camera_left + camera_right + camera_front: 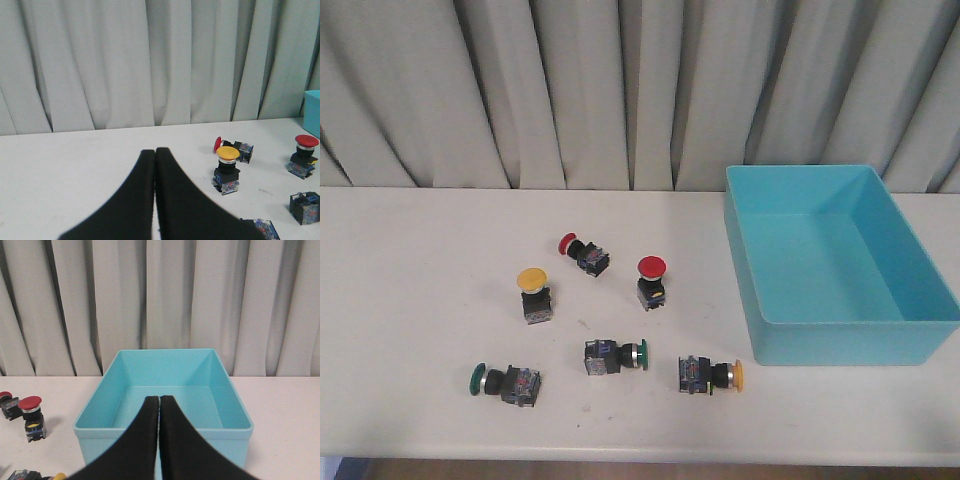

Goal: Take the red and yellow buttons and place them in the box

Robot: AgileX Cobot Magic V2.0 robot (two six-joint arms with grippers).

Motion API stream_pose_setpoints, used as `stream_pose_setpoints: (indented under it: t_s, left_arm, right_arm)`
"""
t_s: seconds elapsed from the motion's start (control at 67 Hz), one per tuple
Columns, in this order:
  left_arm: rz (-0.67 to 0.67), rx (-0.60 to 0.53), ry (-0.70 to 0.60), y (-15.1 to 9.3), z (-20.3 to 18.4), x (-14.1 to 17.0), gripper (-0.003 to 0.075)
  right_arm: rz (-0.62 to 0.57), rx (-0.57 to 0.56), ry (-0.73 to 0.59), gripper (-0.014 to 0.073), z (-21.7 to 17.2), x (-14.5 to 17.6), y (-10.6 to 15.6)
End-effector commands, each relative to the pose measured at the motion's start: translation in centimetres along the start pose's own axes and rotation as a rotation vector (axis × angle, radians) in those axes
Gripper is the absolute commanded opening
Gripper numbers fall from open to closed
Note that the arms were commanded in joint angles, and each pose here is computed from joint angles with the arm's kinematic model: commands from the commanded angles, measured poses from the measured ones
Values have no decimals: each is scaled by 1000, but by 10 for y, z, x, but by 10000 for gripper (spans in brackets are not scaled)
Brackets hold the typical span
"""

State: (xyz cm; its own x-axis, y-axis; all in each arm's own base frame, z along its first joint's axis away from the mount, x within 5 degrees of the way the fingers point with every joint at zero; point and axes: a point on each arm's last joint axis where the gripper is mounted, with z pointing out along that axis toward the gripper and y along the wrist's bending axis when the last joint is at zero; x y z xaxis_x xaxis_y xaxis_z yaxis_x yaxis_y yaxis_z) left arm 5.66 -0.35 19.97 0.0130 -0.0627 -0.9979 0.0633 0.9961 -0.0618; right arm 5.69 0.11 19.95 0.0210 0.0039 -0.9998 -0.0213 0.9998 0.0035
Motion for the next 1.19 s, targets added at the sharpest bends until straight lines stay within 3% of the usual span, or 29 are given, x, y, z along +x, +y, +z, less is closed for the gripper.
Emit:
stream_pose_setpoints:
  t_s: [0.0, 0.806, 0.955, 1.179]
  left_arm:
    - [-10, 8, -31, 0, 1, 10, -6]
    - [-10, 9, -50, 0, 0, 8, -6]
    - [-33, 19, -176, -1, -3, -17, -6]
    - [-33, 29, -300, -5, -13, -75, -6]
  right_arm:
    - [-6, -2, -73, -3, -1, -4, 0]
    - [-6, -2, -75, -3, -1, -5, 0]
    - [3, -2, -100, -3, -2, -16, 0]
    - [0, 1, -128, -3, -2, -73, 0]
